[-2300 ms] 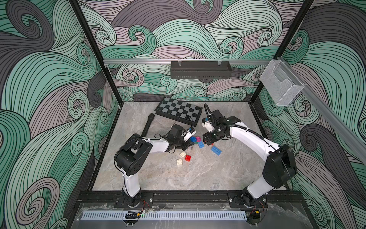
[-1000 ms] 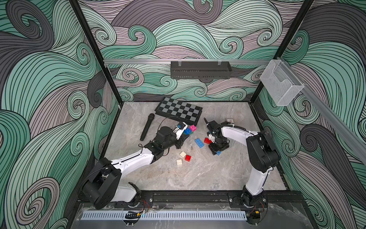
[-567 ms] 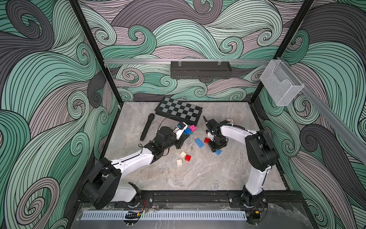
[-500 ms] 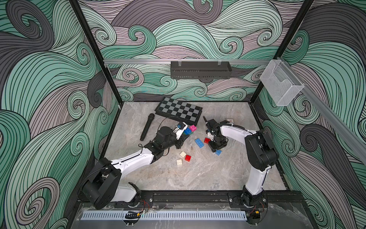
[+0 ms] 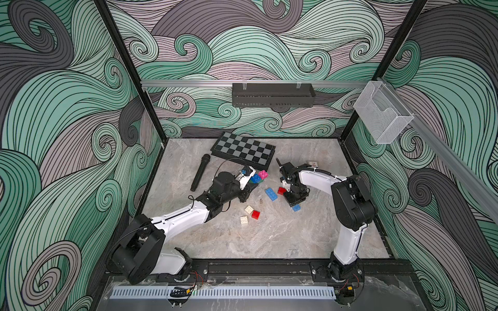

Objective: Assemble the letter p with lego
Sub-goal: Pick up the lego brick from the center of the board, then assemble the lego brick with the lego brick.

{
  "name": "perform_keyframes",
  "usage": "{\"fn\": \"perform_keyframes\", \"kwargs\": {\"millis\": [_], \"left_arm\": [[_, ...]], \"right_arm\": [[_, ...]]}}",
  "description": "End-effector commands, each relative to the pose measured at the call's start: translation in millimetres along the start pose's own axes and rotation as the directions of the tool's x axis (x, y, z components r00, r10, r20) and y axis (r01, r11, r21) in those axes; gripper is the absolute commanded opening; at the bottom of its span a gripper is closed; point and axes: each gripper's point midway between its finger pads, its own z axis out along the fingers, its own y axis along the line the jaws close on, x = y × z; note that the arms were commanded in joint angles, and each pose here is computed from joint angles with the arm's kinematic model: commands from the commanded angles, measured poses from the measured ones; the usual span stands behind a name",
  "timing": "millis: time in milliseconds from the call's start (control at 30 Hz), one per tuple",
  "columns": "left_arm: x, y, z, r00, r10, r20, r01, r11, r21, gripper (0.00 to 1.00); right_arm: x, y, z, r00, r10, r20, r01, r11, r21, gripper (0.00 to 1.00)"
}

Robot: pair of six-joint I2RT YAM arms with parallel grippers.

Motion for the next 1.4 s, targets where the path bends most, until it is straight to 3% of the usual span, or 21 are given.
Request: {"fn": "perform_keyframes", "kwargs": {"millis": [0,133,267,467,633,867,1033,1233,1367], "left_arm": [[-12.8,-8.3,-1.8,0.999,0.008,0.036,-0.01,0.999,0.042,0.04],[-15.6,-24.5,-3.3,0.998,0.032,0.048,-0.038,0.99,0.136,0.0],[-19.0,-42.7,-4.2,0.997,0.043,0.071,-0.059,0.968,0.242,0.0],[-17.5,-70.7,-9.1,0.99,0.065,0.122,-0.105,0.928,0.357,0.0],[-7.6,-112.4,-15.5,0.988,0.103,0.119,-0.146,0.882,0.448,0.0],[21.9,-139.5,-19.0,0.986,0.055,0.155,-0.126,0.857,0.499,0.0],[62.5,-147.3,-7.7,0.993,0.069,0.094,-0.108,0.851,0.513,0.0],[90.8,-164.9,6.7,0.997,0.034,0.065,-0.065,0.803,0.593,0.0],[98.6,-171.3,0.7,0.978,0.035,0.207,-0.157,0.778,0.608,0.0]], "right_arm": [[1.5,-1.3,4.0,1.0,0.017,-0.015,-0.017,1.0,0.016,0.11],[-5.7,-3.1,-16.3,0.998,0.027,0.058,-0.028,1.0,0.011,0.04],[-22.5,-10.5,-68.6,0.973,0.059,0.224,-0.06,0.998,-0.002,0.0],[-37.3,-32.5,-179.8,0.846,0.091,0.525,-0.11,0.994,0.006,0.0],[-31.3,-27.6,-219.7,0.779,0.002,0.627,-0.016,1.0,0.016,0.0],[-9.5,-7.5,-221.2,0.72,-0.26,0.644,0.247,0.962,0.113,0.0],[28.9,14.8,-212.1,0.61,-0.527,0.592,0.522,0.829,0.2,0.0],[77.9,16.2,-183.8,0.595,-0.677,0.433,0.673,0.714,0.193,0.0],[108.6,31.9,-169.5,0.535,-0.758,0.373,0.769,0.62,0.157,0.0]]}}
